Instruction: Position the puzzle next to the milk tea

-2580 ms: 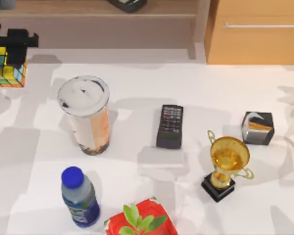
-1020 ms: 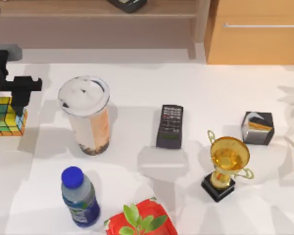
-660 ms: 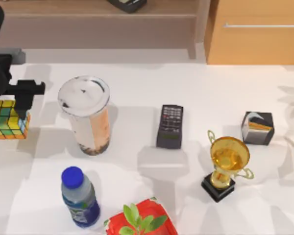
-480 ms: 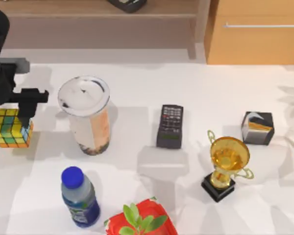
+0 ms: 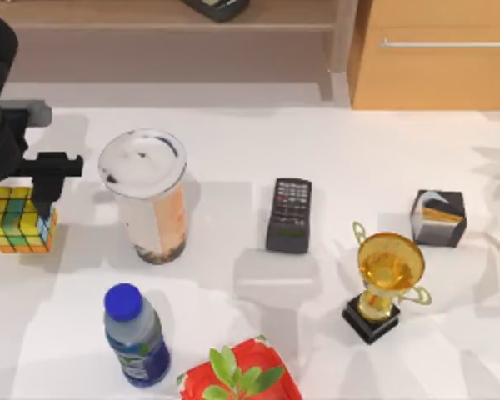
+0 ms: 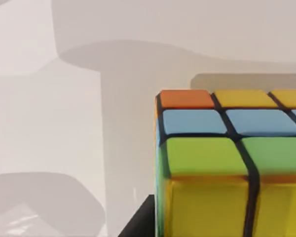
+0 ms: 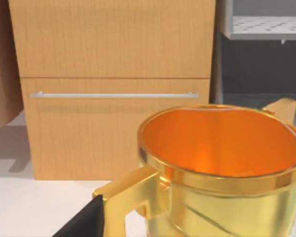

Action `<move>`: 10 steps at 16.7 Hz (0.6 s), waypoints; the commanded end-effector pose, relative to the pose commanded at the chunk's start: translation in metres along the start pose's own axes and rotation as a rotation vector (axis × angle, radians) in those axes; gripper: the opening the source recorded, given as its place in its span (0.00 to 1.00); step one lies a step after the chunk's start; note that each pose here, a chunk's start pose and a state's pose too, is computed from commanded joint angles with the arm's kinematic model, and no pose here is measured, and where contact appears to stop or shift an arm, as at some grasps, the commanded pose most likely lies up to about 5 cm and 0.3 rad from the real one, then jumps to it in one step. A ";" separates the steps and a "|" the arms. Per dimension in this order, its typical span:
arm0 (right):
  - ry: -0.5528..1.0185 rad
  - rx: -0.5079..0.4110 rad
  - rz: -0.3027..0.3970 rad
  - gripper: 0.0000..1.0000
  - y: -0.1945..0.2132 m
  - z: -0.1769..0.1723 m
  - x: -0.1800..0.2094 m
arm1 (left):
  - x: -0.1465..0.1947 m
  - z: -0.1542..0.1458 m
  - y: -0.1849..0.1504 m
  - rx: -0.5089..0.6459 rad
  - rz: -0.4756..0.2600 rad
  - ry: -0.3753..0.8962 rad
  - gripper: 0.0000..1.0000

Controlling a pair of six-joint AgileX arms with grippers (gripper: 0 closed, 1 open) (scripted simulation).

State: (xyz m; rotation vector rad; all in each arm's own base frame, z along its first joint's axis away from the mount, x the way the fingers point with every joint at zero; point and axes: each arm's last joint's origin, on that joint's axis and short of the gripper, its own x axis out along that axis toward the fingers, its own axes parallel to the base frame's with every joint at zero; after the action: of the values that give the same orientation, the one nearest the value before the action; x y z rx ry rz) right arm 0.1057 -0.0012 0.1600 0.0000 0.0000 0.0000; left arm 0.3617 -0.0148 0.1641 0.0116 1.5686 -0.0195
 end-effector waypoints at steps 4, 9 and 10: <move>0.000 0.000 0.000 1.00 0.000 0.000 0.000 | 0.000 0.000 0.000 0.000 0.000 0.000 0.60; 0.000 0.000 0.000 1.00 0.000 0.000 0.000 | 0.000 0.000 0.000 0.000 0.000 0.000 0.98; 0.000 0.000 0.000 1.00 0.000 0.000 0.000 | 0.000 0.000 0.000 0.000 0.000 0.000 1.00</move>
State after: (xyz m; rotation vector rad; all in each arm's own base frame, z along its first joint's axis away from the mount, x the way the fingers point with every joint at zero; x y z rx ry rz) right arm 0.1057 -0.0012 0.1600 0.0000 0.0000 0.0000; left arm 0.3617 -0.0148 0.1641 0.0116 1.5686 -0.0195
